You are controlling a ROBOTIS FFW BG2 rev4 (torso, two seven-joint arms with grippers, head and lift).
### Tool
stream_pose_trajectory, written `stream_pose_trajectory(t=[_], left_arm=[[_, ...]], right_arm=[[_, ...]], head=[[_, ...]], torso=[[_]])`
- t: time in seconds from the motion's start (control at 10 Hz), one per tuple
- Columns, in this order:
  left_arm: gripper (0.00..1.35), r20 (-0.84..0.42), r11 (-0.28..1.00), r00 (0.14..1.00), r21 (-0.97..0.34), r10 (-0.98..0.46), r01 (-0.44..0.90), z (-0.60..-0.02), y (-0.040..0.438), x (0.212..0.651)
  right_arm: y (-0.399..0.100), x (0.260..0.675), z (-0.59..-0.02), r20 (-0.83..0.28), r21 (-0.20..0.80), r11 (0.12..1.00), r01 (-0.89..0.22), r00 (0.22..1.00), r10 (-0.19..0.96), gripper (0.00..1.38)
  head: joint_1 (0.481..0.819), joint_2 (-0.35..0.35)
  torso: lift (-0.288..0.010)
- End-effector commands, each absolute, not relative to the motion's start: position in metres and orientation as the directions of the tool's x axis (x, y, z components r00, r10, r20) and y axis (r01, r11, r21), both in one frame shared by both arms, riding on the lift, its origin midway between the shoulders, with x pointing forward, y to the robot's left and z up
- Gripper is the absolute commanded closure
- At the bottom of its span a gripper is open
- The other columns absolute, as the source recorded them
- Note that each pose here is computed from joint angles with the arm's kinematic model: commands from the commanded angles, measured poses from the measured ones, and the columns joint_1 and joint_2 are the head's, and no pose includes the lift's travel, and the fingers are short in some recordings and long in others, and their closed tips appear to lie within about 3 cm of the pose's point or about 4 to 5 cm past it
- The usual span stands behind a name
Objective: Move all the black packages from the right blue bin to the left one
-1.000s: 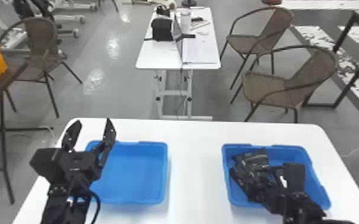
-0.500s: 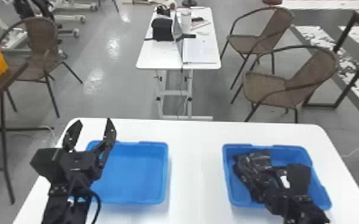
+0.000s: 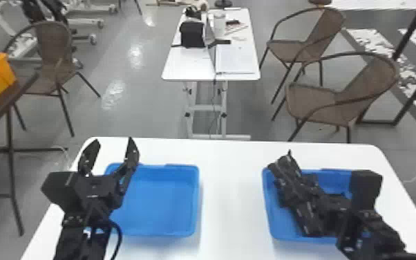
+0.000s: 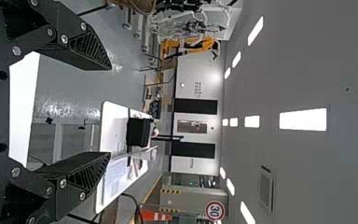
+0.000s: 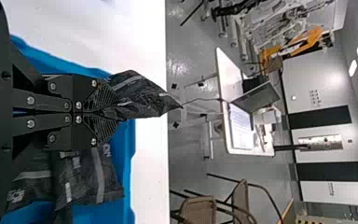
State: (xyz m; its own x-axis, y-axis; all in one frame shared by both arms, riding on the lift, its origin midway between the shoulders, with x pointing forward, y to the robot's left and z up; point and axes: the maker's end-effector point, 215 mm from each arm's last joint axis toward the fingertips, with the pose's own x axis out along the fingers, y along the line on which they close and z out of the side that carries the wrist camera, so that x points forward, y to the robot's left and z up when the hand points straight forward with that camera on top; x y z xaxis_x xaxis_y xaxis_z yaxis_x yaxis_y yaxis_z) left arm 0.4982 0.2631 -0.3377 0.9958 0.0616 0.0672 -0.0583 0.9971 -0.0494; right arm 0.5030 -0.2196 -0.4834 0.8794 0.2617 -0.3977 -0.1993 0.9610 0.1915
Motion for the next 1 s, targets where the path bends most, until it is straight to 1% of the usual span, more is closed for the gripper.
stream_pose_trajectory(t=[0.0, 0.1, 0.2, 0.4, 0.5, 0.7, 0.8, 0.9], left_arm=[[0.41, 0.059, 0.996, 0.997, -0.070, 0.056, -0.052, -0.339, 0.262, 0.500], [0.41, 0.054, 0.996, 0.998, -0.085, 0.043, -0.038, -0.339, 0.260, 0.503], [0.41, 0.039, 0.992, 0.999, -0.127, 0.010, -0.005, -0.340, 0.254, 0.508], [0.42, 0.019, 0.955, 0.998, -0.291, -0.056, 0.059, -0.342, 0.243, 0.519], [0.44, 0.044, 0.931, 0.996, -0.354, -0.077, 0.088, -0.334, 0.239, 0.523], [0.44, 0.106, 0.858, 0.989, -0.493, -0.106, 0.145, -0.312, 0.228, 0.530], [0.44, 0.134, 0.821, 0.983, -0.543, -0.122, 0.176, -0.301, 0.223, 0.533], [0.44, 0.151, 0.789, 0.978, -0.579, -0.141, 0.203, -0.295, 0.216, 0.536]], right_arm=[[-0.192, 0.516, -0.437, -0.332, 0.242, 0.924, -0.297, 0.869, 0.367, 1.18], [-0.163, 0.528, -0.405, -0.276, 0.267, 0.880, -0.393, 0.843, 0.461, 1.18], [-0.136, 0.537, -0.378, -0.220, 0.299, 0.833, -0.465, 0.816, 0.534, 1.18], [-0.089, 0.545, -0.341, -0.128, 0.360, 0.726, -0.586, 0.740, 0.660, 1.18], [-0.073, 0.548, -0.322, -0.090, 0.361, 0.687, -0.630, 0.710, 0.698, 1.18], [-0.037, 0.550, -0.287, 0.006, 0.395, 0.566, -0.724, 0.618, 0.786, 1.18], [-0.024, 0.549, -0.273, 0.041, 0.404, 0.518, -0.754, 0.581, 0.813, 1.18], [-0.015, 0.547, -0.267, 0.071, 0.430, 0.481, -0.764, 0.560, 0.826, 1.18]], head=[[0.695, 0.045], [0.695, 0.056], [0.695, 0.085], [0.695, 0.131], [0.695, 0.141], [0.695, 0.173], [0.692, 0.187], [0.671, 0.196]], torso=[[0.000], [0.000], [0.000], [0.000], [0.000], [0.000], [0.000], [0.000]])
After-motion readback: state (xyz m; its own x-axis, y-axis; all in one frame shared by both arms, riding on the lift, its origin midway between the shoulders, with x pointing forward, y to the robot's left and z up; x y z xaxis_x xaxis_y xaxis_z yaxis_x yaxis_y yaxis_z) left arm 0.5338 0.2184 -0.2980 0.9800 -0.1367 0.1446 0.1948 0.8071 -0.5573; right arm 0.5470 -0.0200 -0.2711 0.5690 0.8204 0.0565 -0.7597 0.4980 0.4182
